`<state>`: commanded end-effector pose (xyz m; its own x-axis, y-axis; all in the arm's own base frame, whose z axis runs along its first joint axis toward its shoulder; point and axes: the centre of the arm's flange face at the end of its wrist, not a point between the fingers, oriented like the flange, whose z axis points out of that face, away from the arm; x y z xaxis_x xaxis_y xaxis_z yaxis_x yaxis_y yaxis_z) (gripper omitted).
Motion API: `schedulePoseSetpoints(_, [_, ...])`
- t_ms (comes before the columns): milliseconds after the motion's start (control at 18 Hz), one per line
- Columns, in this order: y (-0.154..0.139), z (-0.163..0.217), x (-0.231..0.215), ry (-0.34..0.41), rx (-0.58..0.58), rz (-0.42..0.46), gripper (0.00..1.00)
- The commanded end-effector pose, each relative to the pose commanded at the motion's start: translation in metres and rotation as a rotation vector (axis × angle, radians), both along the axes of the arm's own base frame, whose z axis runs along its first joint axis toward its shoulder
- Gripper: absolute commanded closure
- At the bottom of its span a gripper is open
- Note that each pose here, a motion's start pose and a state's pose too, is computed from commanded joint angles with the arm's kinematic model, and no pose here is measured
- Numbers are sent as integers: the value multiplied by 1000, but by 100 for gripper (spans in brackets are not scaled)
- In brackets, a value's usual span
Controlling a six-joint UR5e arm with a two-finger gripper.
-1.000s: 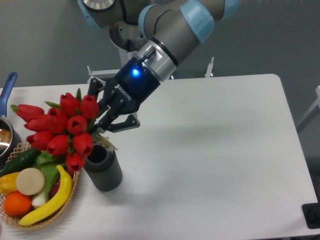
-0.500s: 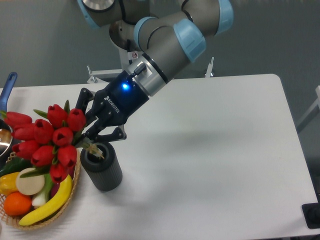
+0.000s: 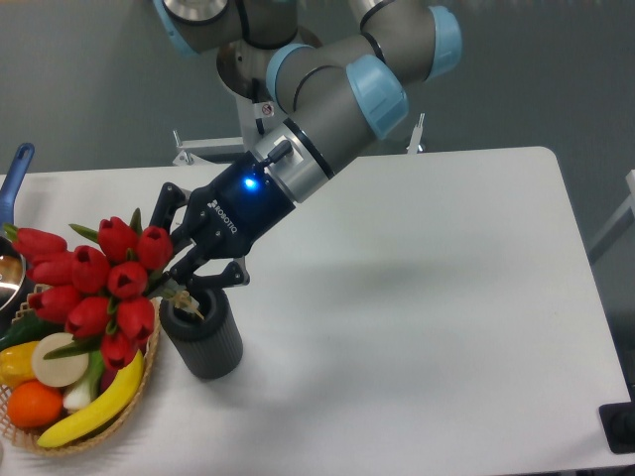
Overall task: Insert the flowers into the vase
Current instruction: 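Lower the tulip stems down into the black vase, then push the tulips deeper into the vase and open the gripper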
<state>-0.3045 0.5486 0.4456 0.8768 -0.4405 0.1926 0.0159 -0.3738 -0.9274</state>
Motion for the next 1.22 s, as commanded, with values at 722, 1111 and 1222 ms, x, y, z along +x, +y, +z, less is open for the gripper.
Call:
schedulePoseSetpoints(722, [-15, -86, 17, 30, -14, -67, 96])
schedulePoseSetpoints(1111, [-21, -114, 22, 36, -22, -87, 88])
schedulePoseSetpoints(1222, [-20, -117, 21, 34, -24, -88, 83])
